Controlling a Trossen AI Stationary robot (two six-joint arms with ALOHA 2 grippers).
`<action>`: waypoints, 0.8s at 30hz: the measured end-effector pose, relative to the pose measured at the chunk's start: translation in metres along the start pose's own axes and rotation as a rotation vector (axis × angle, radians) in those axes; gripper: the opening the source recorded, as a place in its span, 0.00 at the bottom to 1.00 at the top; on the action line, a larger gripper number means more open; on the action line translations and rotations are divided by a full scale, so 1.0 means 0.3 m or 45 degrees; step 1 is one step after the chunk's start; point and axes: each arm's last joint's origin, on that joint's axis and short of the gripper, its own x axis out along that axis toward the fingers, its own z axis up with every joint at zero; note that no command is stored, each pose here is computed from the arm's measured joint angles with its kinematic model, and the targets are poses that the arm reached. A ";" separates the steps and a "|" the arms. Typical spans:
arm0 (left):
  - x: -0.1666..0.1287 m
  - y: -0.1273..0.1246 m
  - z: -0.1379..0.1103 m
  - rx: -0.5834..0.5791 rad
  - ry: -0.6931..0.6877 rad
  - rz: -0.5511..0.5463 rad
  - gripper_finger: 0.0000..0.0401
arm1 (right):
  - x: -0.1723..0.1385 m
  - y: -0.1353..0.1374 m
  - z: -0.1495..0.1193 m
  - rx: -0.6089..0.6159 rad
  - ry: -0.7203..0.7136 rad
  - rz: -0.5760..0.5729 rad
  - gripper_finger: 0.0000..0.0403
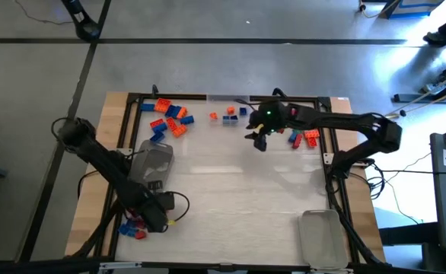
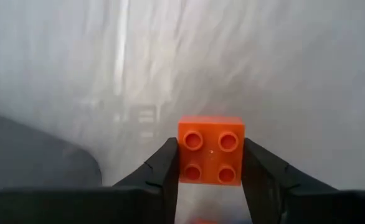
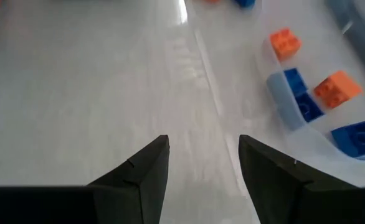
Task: Sort blocks by size
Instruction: Put the orange 4 game piece into the transparent bin
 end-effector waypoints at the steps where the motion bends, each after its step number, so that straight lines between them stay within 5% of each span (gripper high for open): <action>1: -0.021 0.003 0.011 -0.004 -0.030 -0.010 0.31 | -0.025 0.006 0.006 -0.009 -0.019 -0.001 0.48; 10: -0.193 0.160 0.152 -0.033 -0.480 0.071 0.32 | -0.195 0.038 0.026 -0.084 -0.136 -0.060 0.48; 16: -0.229 0.304 0.271 -0.032 -0.696 0.208 0.33 | -0.205 0.028 0.024 -0.144 -0.157 -0.092 0.48; 24: -0.208 0.510 0.392 -0.031 -0.925 0.389 0.33 | -0.174 -0.076 -0.059 -0.036 -0.246 -0.121 0.48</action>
